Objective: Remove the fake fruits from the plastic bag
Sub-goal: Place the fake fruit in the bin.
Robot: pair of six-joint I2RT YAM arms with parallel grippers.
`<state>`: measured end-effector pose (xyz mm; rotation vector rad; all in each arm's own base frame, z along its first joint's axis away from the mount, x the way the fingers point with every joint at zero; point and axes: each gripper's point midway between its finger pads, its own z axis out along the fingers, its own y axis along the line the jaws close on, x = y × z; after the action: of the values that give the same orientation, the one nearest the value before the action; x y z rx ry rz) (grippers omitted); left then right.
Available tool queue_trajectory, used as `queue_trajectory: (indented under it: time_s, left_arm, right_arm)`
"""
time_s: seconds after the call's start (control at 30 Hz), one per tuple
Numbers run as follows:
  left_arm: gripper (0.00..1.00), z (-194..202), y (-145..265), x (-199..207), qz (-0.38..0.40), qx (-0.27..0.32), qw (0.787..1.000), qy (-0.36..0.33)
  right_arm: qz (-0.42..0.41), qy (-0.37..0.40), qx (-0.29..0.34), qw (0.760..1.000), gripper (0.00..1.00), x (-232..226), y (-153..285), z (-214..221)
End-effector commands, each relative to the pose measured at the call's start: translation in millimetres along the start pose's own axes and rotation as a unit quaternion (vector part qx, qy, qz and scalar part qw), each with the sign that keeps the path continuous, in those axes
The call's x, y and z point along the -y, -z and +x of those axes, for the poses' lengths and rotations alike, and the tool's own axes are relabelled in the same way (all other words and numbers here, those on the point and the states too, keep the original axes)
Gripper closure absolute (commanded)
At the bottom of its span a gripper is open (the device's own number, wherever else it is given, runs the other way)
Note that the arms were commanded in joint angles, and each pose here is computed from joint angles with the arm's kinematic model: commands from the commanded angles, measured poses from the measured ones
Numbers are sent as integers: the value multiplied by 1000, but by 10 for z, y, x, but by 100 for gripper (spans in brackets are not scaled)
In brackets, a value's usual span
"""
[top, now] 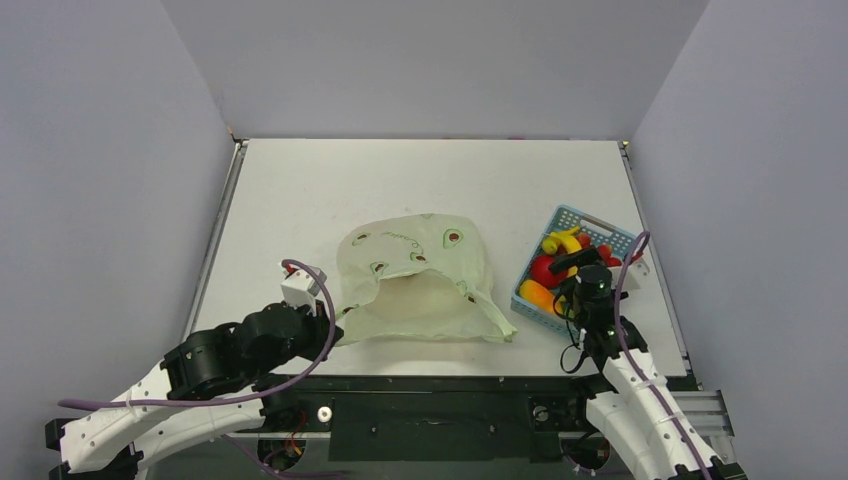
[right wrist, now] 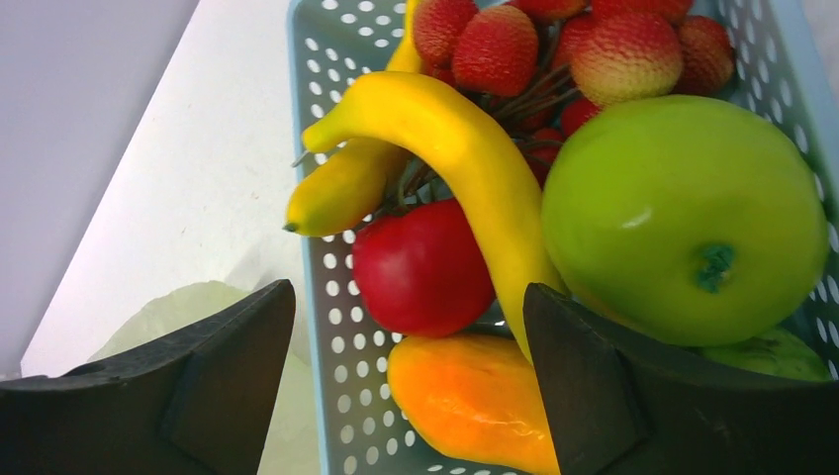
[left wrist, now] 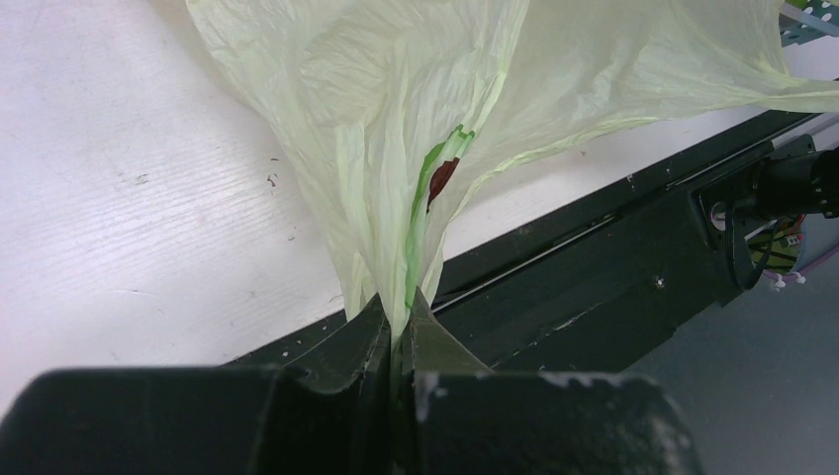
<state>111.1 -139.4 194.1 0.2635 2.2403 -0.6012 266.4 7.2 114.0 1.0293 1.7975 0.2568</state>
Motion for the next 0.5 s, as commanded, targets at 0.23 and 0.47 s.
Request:
queue_trajectory:
  time_s: [0.23, 0.47]
  left_arm:
    - [100, -85, -11, 80, 11, 9, 1000, 0]
    - [100, -84, -17, 77, 9, 9, 1000, 0]
  right_arm:
    - [-216, 82, 39, 972, 19, -1294, 625, -398]
    - [-407, 123, 0, 905, 22, -2189, 1457, -94]
